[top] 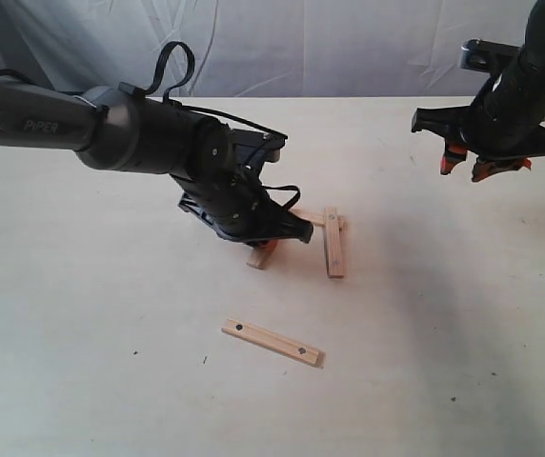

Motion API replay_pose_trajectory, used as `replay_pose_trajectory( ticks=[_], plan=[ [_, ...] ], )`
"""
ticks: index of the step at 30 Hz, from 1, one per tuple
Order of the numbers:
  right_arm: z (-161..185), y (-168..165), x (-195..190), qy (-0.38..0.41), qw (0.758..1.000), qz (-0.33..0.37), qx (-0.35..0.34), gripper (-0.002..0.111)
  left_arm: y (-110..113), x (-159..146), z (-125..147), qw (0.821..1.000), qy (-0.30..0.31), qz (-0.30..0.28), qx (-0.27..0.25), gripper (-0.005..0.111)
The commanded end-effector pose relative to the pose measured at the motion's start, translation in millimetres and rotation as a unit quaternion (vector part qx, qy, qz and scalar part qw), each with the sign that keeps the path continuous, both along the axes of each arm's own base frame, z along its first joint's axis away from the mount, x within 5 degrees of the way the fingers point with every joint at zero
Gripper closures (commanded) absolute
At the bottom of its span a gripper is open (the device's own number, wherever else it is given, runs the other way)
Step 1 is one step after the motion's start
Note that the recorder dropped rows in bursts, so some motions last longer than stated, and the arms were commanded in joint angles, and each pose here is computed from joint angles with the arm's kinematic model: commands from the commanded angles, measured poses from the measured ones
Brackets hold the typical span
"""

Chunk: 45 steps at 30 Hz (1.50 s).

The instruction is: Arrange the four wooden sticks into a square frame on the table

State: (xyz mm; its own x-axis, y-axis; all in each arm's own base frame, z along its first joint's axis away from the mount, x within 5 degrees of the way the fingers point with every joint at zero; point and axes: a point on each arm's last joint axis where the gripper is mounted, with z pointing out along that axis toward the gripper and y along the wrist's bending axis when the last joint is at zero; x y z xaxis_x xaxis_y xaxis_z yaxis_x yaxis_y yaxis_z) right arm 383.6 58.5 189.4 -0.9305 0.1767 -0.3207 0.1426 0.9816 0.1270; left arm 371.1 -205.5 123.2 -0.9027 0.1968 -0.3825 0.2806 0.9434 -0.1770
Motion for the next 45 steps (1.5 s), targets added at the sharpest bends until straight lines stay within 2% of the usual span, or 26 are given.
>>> replay_pose_trajectory(
  ticks=[1, 4, 7, 10, 17, 20, 25, 29, 33, 35, 37, 39, 42, 45],
  plan=[
    [2, -2, 1, -0.003, 1.0, -0.001, 0.001, 0.068, -3, 3, 3, 1.0, -0.016, 0.002, -0.007, 0.107],
    [2, -2, 0, -0.002, 1.0, 0.0, 0.001, 0.068, -1, 3, 1, 1.0, -0.017, -0.005, 0.006, 0.107],
    [2, -2, 0, 0.0, 1.0, 0.0, 0.001, 0.068, 2, 4, -3, 1.0, -0.015, 0.017, 0.018, 0.107],
    [2, -2, 0, -0.001, 1.0, 0.002, -0.002, 0.068, 3, 4, -7, 0.999, -0.012, 0.014, 0.029, 0.107],
    [2, -2, 1, -0.004, 1.0, 0.002, -0.002, 0.068, 2, 3, -8, 0.999, -0.006, 0.021, 0.023, 0.106],
    [2, -2, 0, -0.002, 1.0, 0.002, -0.002, 0.068, 2, 3, -8, 1.0, -0.004, 0.024, 0.02, 0.098],
    [2, -2, -2, 0.009, 1.0, -0.001, 0.002, 0.068, 2, 2, -8, 0.999, 0.001, 0.027, 0.019, 0.073],
    [-4, 2, -7, 0.027, 0.999, 0.014, 0.016, 0.068, 1, 5, 2, 0.999, -0.002, 0.032, 0.01, 0.066],
    [-15, 10, -17, 0.044, 0.998, 0.037, 0.017, 0.07, 0, 8, 27, 0.999, -0.029, 0.032, -0.004, 0.066],
    [-20, 18, -22, 0.049, 0.998, 0.048, 0.016, 0.08, 4, 9, 37, 0.999, -0.04, 0.034, -0.006, 0.066],
    [-24, 30, -27, 0.048, 0.996, 0.068, 0.014, 0.094, 10, 11, 43, 0.998, -0.043, 0.04, -0.007, 0.067],
    [-27, 43, -30, 0.042, 0.995, 0.089, 0.012, 0.108, 20, 14, 45, 0.998, -0.037, 0.053, -0.006, 0.074],
    [-31, 60, -32, 0.034, 0.993, 0.114, 0.011, 0.109, 29, 16, 44, 0.997, -0.009, 0.079, -0.023, 0.091],
    [-38, 70, -33, 0.038, 0.992, 0.121, 0.014, 0.109, 27, 14, 42, 0.997, -0.007, 0.064, -0.036, 0.105]
  ],
)
